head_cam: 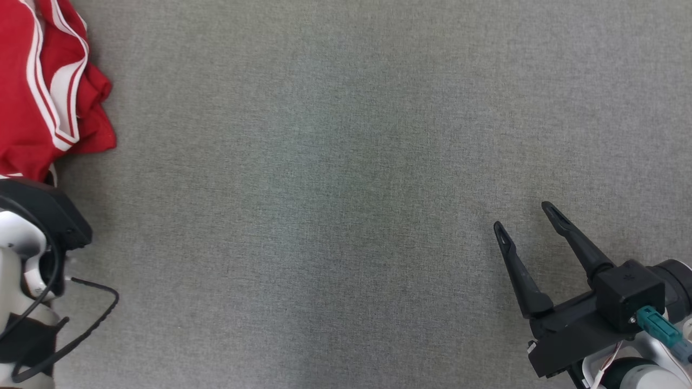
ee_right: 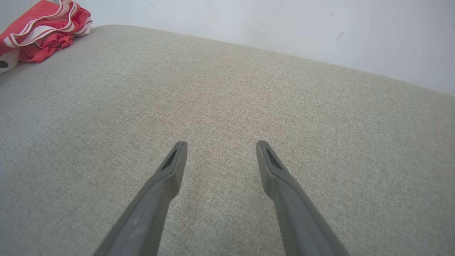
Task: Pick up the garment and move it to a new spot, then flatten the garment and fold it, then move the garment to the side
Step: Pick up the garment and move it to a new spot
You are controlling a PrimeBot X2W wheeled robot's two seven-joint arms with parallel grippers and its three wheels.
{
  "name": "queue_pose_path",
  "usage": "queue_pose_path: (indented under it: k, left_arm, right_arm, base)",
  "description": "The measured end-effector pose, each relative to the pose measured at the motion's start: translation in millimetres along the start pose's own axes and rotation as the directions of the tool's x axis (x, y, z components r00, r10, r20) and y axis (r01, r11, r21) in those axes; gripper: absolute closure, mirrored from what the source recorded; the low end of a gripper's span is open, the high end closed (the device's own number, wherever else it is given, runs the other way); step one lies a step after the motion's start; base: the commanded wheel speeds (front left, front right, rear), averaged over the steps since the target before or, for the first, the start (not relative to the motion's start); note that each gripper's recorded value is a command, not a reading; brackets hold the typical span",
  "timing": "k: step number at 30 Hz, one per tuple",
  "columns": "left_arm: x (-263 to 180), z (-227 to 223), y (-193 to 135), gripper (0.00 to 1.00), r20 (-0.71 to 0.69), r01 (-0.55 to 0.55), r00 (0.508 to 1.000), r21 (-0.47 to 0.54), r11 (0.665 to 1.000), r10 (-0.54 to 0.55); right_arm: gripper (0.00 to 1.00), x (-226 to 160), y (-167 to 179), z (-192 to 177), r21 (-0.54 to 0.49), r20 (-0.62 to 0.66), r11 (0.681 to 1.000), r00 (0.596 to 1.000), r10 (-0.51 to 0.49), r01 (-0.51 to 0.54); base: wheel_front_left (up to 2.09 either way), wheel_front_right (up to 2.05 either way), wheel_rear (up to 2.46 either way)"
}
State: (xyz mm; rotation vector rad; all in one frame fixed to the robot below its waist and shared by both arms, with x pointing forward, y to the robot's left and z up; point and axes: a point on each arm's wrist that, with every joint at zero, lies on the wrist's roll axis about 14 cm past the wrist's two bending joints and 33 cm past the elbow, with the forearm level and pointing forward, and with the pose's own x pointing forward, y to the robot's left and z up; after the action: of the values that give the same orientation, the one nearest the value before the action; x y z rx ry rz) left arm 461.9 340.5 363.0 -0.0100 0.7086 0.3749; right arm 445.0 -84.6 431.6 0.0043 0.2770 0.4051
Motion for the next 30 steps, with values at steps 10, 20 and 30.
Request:
queue_pose_path:
  k: [10, 20, 30]
  left_arm:
    - [-19.1, 31.5, -7.1, 1.00, 0.115, 0.039, 0.993, -0.019, 0.999, -0.037]
    - [-77.7, 129.1, -40.3, 1.00, 0.424, 0.165, 0.892, 0.021, 0.986, -0.158]
    - [-171.0, 194.2, -119.6, 1.00, 0.613, 0.358, 0.683, 0.193, 0.914, -0.397]
  right_arm:
    - [0.00, 1.4, 17.7, 9.8, 0.035, 0.025, 0.999, 0.999, 0.026, -0.027]
    - [0.00, -3.0, 52.5, 40.2, 0.100, 0.118, 0.991, 0.990, 0.073, -0.085]
    - [0.00, -24.0, 81.5, 61.8, 0.136, 0.194, 0.984, 0.977, 0.088, -0.116]
  base:
    - [0.00, 0.00, 0.00]
    - [0.00, 0.00, 0.00]
    - [0.00, 0.00, 0.00]
